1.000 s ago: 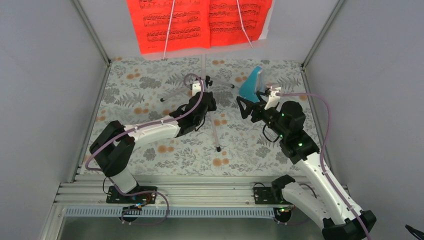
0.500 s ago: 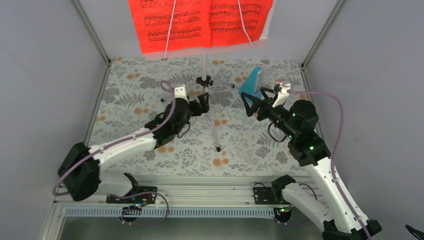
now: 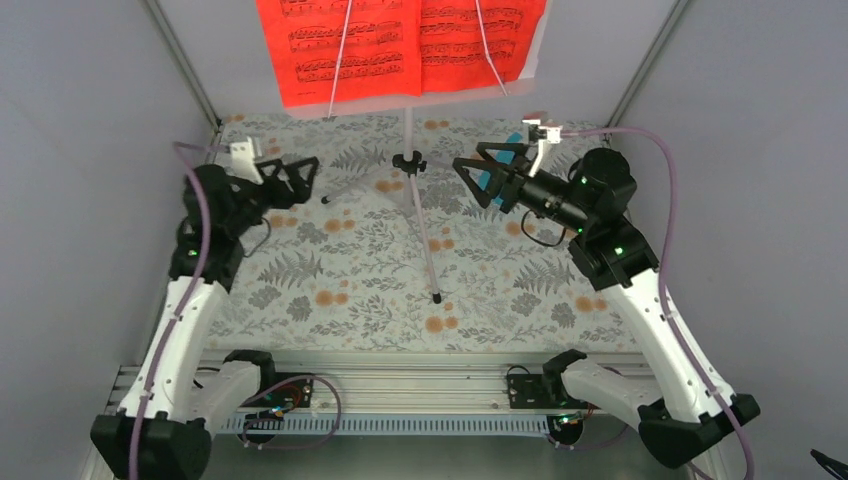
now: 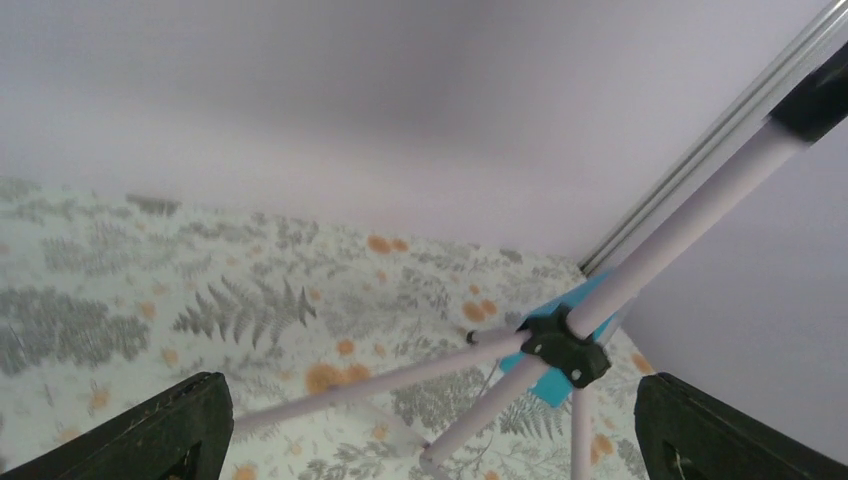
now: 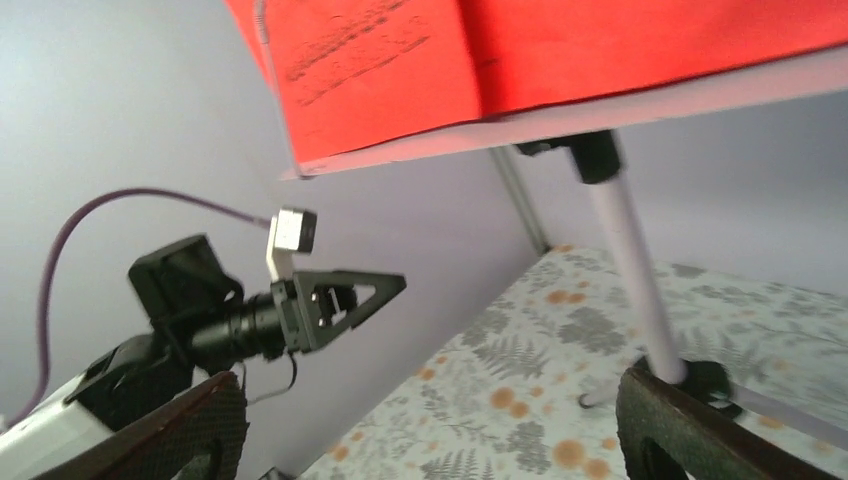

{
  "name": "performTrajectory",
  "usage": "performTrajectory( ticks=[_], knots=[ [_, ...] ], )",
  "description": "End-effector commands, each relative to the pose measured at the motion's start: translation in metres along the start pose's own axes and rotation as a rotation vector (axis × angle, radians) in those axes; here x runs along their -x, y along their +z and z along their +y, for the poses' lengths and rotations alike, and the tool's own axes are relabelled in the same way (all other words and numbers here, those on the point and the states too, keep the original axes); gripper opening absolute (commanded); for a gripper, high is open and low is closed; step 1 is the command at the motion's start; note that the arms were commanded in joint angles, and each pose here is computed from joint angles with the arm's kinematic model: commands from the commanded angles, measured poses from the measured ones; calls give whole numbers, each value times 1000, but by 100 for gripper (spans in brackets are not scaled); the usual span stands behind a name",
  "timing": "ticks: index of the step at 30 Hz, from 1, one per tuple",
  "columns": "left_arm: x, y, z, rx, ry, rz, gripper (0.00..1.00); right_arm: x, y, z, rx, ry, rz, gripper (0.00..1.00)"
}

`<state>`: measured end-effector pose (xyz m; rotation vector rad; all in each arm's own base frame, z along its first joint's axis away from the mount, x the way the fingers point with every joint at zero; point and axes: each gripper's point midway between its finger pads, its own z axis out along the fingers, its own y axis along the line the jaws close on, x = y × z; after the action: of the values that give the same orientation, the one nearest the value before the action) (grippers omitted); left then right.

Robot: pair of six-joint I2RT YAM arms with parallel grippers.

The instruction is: Pack up the instrument practice props

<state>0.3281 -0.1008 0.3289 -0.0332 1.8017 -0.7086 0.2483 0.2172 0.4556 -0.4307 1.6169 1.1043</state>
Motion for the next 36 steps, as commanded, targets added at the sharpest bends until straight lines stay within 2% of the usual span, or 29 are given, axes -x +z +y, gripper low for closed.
performTrajectory(
  ticks=[1,10,17,20,24,29,36],
  knots=[
    [31,-36,-31,-217,57,67,99,19,7,48,175,1,2,87],
    [108,-72,-88,-393,105,-15,97,36,27,84,276,-7,-2,85],
    [144,-75,-101,-381,122,-55,95,37,37,94,310,-1,-6,85],
    [152,-69,-101,-377,108,-44,87,35,38,97,315,-2,-1,85],
    [158,-62,-100,-386,87,-17,80,31,40,95,308,-3,3,85],
    [156,-53,-95,-380,78,22,74,27,43,96,319,-2,10,85],
    [149,-46,-104,-414,86,53,60,22,46,97,329,-4,21,85]
  ],
)
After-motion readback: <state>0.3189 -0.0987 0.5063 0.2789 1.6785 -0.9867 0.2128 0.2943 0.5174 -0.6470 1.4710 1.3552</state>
